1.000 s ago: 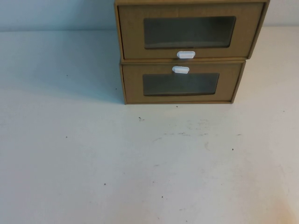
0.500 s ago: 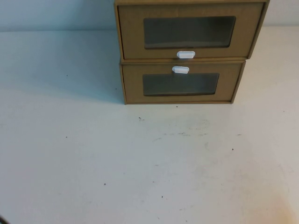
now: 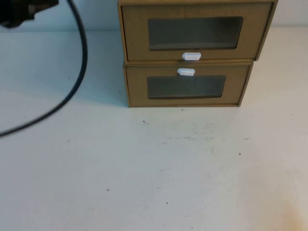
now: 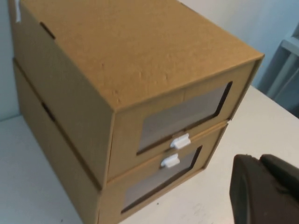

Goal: Open the shoe box
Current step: 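Pull the top drawer of the cardboard box fully open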

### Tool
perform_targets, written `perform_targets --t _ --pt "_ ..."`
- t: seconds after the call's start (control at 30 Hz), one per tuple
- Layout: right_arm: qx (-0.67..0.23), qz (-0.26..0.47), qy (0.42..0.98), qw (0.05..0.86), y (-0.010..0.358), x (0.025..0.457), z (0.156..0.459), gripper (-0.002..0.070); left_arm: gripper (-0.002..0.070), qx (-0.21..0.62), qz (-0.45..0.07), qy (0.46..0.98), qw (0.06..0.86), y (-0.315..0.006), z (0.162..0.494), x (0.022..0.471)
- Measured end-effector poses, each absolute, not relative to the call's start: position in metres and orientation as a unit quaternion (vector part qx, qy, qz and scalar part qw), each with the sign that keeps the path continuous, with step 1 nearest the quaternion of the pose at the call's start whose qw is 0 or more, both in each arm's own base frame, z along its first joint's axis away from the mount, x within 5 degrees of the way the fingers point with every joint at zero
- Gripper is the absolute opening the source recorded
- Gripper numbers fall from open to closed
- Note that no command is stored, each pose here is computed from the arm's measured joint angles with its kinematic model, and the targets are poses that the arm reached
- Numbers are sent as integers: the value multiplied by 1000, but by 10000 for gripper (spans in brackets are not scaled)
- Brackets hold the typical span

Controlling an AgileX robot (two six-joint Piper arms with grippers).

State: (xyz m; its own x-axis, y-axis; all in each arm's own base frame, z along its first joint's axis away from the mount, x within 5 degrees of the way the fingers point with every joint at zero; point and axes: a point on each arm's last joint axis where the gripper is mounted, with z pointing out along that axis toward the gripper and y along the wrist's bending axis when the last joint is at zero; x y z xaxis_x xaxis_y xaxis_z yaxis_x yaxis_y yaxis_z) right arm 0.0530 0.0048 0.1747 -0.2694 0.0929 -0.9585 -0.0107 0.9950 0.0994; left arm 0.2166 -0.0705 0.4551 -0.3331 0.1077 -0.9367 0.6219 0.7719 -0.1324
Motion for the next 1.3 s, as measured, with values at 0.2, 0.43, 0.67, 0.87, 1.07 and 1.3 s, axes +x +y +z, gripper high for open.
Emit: perform_targets --t 0.2,0.43,0.67,0.87,1.07,1.3 --pt "32 52 795 604 5 53 175 -13 -4 278 -291 765 503 -87 477 295" --pt "33 54 795 604 6 53 175 -14 -4 335 -330 738 484 -133 477 375" --pt "33 54 795 604 6 53 175 -13 -4 374 -351 711 481 -194 448 419" --pt "34 55 795 604 6 53 175 -14 -4 367 -345 728 465 -212 412 442" --pt "34 55 795 604 6 53 175 -14 -4 360 -345 742 449 -216 387 456" --pt "34 55 794 604 6 53 175 -14 -4 353 -349 742 450 -217 382 460"
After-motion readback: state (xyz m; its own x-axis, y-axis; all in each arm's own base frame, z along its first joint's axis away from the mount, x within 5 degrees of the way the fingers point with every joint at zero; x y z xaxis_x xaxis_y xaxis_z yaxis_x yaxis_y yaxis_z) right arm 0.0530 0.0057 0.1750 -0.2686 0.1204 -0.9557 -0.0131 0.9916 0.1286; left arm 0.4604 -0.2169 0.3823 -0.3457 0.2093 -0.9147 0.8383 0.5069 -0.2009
